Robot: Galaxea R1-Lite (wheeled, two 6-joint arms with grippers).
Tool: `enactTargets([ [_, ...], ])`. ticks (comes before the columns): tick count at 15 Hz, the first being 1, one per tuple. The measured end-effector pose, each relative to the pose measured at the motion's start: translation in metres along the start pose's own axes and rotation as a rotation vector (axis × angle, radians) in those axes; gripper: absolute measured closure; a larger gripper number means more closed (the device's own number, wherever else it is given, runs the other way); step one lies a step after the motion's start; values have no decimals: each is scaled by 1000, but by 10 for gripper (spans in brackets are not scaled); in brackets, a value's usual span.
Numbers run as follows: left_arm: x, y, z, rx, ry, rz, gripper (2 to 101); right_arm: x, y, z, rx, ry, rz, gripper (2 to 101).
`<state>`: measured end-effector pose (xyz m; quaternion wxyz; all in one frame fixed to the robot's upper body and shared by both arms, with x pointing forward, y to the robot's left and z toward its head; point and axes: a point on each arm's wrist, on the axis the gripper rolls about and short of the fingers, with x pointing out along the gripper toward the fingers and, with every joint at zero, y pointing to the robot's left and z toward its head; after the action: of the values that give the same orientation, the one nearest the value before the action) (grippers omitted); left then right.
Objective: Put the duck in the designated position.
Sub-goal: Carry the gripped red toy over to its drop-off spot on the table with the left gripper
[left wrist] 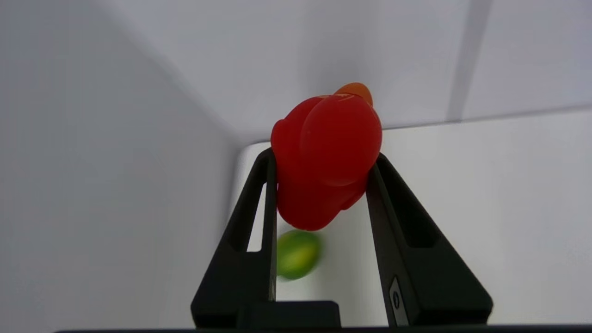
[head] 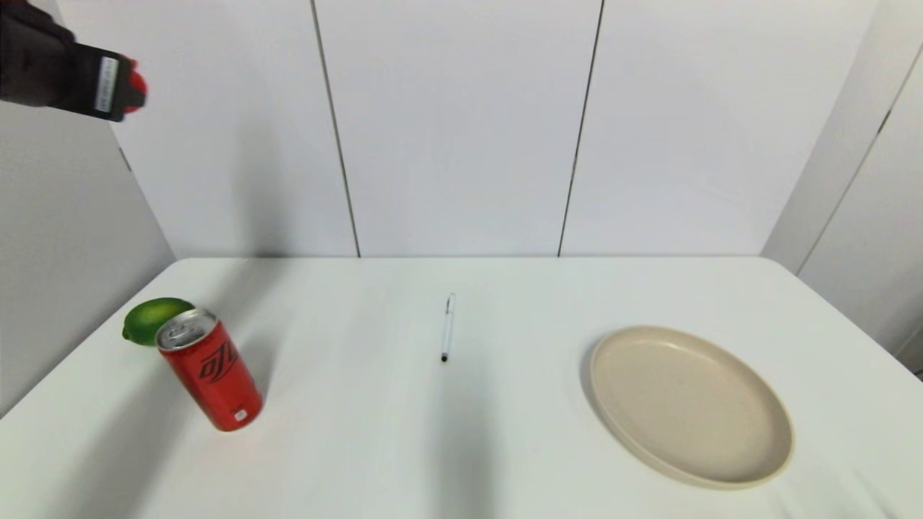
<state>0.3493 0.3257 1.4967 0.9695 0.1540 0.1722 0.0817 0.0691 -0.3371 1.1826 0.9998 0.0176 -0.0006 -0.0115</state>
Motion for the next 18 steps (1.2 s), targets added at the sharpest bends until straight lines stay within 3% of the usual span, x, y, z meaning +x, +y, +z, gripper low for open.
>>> enactTargets([
  [3, -27, 38, -20, -45, 68, 222, 683, 0, 0, 0, 0, 0, 0, 52],
  [7, -41, 49, -59, -84, 191, 302, 690, 0, 0, 0, 0, 0, 0, 52],
  [13, -34, 24, -134, -161, 365, 204, 694, 0, 0, 0, 0, 0, 0, 52],
  [18, -23, 0, -188, -260, 529, 3, 696, 0, 0, 0, 0, 0, 0, 52],
])
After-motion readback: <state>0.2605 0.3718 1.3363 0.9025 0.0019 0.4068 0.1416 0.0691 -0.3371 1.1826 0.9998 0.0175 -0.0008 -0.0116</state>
